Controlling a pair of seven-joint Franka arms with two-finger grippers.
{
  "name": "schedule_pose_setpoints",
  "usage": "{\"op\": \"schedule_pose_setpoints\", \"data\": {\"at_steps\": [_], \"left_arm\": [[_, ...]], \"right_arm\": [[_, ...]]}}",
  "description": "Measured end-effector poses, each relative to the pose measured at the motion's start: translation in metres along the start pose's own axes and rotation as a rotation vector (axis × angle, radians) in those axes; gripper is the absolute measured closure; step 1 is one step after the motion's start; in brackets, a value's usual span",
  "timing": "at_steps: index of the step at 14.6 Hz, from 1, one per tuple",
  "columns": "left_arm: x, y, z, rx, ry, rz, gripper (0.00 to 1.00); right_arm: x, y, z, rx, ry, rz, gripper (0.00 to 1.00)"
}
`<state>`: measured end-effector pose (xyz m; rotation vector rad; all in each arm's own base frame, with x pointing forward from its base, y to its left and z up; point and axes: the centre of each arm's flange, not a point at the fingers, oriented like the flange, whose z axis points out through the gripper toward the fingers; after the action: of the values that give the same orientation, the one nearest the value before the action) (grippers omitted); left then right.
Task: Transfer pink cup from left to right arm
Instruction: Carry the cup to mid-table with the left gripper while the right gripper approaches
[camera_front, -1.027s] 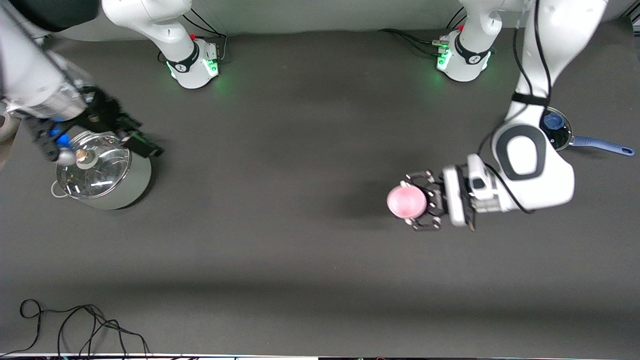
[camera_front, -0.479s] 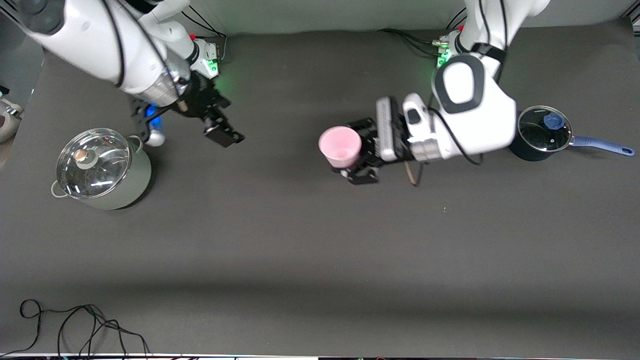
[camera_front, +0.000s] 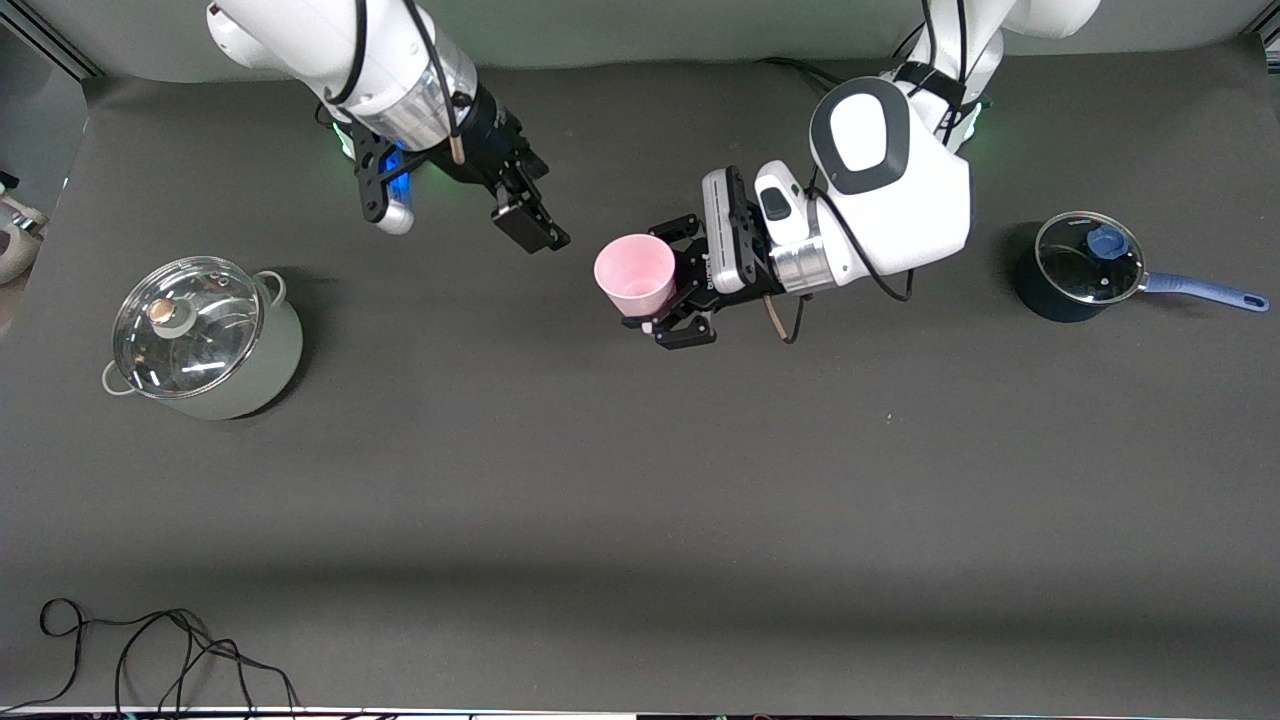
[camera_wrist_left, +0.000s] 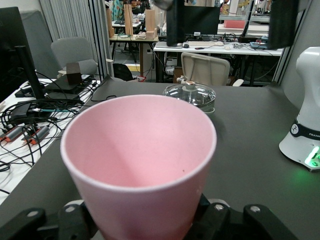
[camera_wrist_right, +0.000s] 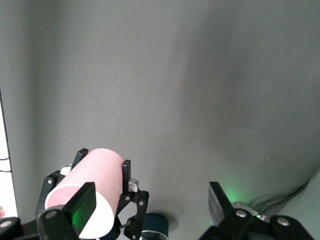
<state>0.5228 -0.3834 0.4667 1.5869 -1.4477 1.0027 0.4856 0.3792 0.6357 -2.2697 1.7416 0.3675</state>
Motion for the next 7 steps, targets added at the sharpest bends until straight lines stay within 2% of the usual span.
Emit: {"op": "schedule_pose_setpoints", "data": {"at_steps": [5, 7], "left_arm": [[-0.002, -0.006, -0.005, 0.057, 0.007, -0.026, 0.37], [-0.002, -0.004, -0.002, 0.083, 0.01, -0.037, 0.37]], "right_arm": [[-0.027, 0.006, 0.029, -0.041, 0.008, 0.016, 0.0], [-0.033, 0.001, 0.038, -0.039, 0.011, 0.019, 0.0]]}}
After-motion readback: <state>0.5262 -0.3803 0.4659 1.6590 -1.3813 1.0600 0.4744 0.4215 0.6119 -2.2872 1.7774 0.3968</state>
